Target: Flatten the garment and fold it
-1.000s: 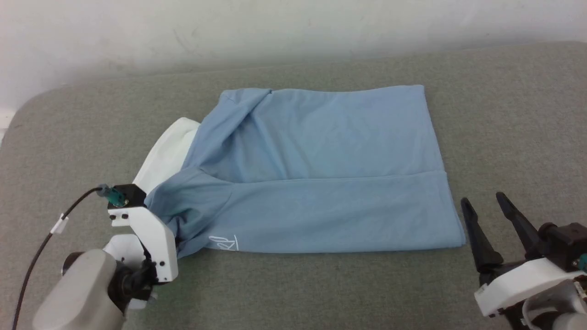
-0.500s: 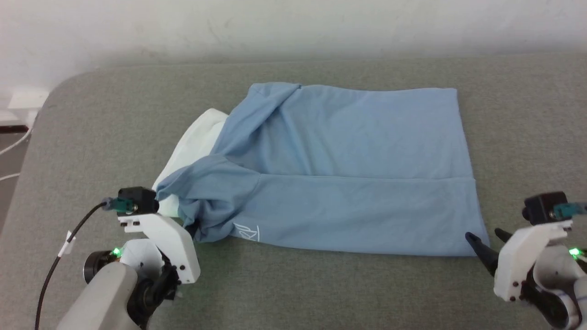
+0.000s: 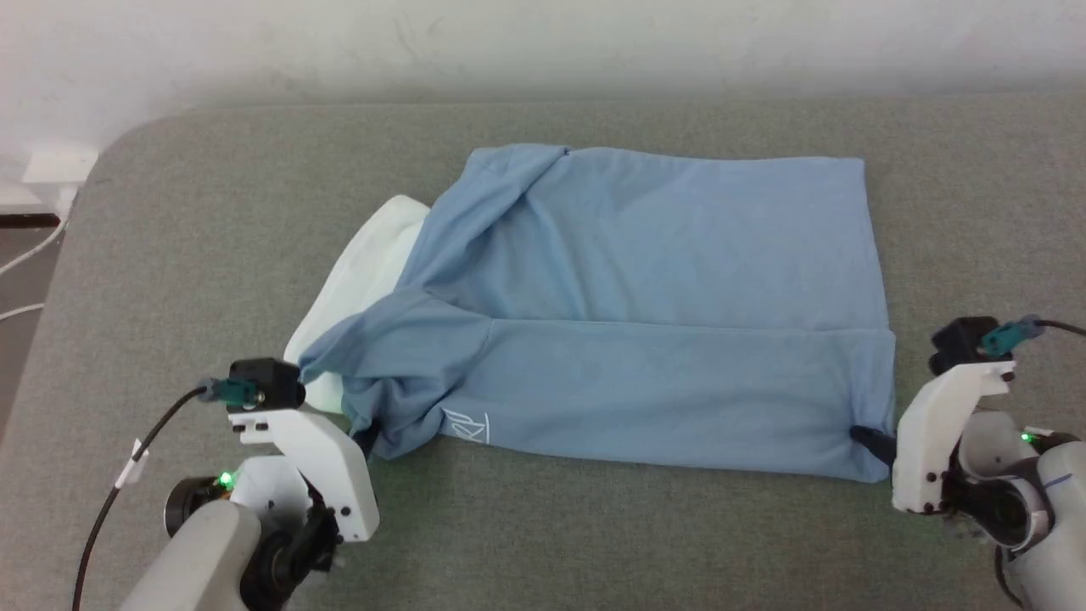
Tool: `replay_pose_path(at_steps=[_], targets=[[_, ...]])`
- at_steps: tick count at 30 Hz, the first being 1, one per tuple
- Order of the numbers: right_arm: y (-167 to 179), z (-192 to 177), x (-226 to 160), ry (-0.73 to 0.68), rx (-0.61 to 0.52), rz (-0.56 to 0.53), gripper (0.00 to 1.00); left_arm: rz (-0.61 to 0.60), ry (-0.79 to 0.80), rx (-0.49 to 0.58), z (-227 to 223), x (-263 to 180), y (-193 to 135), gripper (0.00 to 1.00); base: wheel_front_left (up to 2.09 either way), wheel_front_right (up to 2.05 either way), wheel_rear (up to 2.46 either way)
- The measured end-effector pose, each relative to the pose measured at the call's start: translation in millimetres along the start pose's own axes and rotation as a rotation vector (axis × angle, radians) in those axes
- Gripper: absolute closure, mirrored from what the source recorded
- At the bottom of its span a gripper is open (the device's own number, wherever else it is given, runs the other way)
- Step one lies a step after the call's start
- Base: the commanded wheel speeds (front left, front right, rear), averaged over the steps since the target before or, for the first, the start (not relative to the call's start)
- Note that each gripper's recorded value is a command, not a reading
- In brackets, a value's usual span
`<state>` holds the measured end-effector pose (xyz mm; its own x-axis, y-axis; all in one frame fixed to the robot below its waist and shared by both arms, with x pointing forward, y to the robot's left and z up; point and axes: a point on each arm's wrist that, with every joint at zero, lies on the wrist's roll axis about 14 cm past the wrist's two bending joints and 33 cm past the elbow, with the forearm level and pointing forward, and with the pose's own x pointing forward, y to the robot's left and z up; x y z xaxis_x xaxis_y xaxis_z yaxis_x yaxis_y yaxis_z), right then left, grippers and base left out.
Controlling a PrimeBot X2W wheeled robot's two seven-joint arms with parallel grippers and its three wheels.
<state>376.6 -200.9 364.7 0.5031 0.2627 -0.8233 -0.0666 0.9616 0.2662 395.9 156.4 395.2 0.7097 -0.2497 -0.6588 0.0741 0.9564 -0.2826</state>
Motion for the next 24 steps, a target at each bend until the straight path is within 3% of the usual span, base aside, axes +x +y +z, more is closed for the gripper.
replay_pose_path(at_steps=[7, 14, 24], targets=[[13, 10, -15, -0.105, -0.07, 0.027, 1.0, 0.017, -0.045, 0.019, 2, -21, 6, 1.0, 0.0, 0.0, 0.0], [14, 21, -56, -0.272, -0.135, 0.016, 1.0, 0.068, -0.088, 0.044, -1, -61, 16, 1.0, 0.0, 0.0, 0.0], [-4, -56, -72, -0.198, -0.03, -0.046, 1.0, 0.1, 0.033, -0.057, -60, -89, 18, 1.0, 0.0, 0.0, 0.0]])
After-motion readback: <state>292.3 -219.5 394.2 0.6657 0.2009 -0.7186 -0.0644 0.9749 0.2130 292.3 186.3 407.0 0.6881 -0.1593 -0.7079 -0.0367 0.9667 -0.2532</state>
